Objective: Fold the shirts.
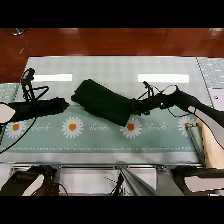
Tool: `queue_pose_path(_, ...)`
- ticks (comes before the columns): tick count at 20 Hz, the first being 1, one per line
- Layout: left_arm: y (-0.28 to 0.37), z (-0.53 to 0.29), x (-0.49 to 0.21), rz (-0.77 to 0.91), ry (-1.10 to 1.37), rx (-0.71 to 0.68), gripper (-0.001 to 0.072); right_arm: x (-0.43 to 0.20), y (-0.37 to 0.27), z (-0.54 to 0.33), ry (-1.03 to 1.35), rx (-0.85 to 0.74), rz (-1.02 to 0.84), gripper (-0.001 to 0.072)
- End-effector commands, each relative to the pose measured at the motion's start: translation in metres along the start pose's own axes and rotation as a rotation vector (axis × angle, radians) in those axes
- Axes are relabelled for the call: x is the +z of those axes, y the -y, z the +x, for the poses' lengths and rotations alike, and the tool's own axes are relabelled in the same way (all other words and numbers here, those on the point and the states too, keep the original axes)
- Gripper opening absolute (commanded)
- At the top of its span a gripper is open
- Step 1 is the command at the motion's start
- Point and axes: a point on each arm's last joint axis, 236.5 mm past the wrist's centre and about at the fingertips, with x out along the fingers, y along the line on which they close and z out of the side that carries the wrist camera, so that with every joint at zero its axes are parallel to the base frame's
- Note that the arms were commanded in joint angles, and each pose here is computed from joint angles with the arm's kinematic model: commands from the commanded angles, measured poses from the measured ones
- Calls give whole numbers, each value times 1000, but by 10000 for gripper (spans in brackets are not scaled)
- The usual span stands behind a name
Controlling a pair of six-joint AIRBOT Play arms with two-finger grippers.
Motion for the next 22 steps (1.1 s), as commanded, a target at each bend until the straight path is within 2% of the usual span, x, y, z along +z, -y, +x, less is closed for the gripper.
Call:
queue_pose_path(1,0,0,0,1,-1,0,22,15,-42,-22,-36,8,-161,33)
queue_pose_path(3,0,0,-1,1,-2,0,22,41,-68,-56,22,-54,-264,33)
queue_pose_path(6,0,0,0,1,-2,0,23,77,-104,-133,155,-229,-417,33)
queue_pose_path(9,0,0,-1,1,-2,0,23,94,-123,-210,257,-361,-472,33)
queue_pose_path(13,0,0,-1,13,-2,1,22,100,-95,-295,344,-471,-362,33)
queue_pose_path(16,0,0,-1,12,-2,0,23,91,-59,-355,418,-500,-204,33)
queue_pose_path(22,-3,4,1,6,8,6,22,30,-4,-460,568,-478,117,33)
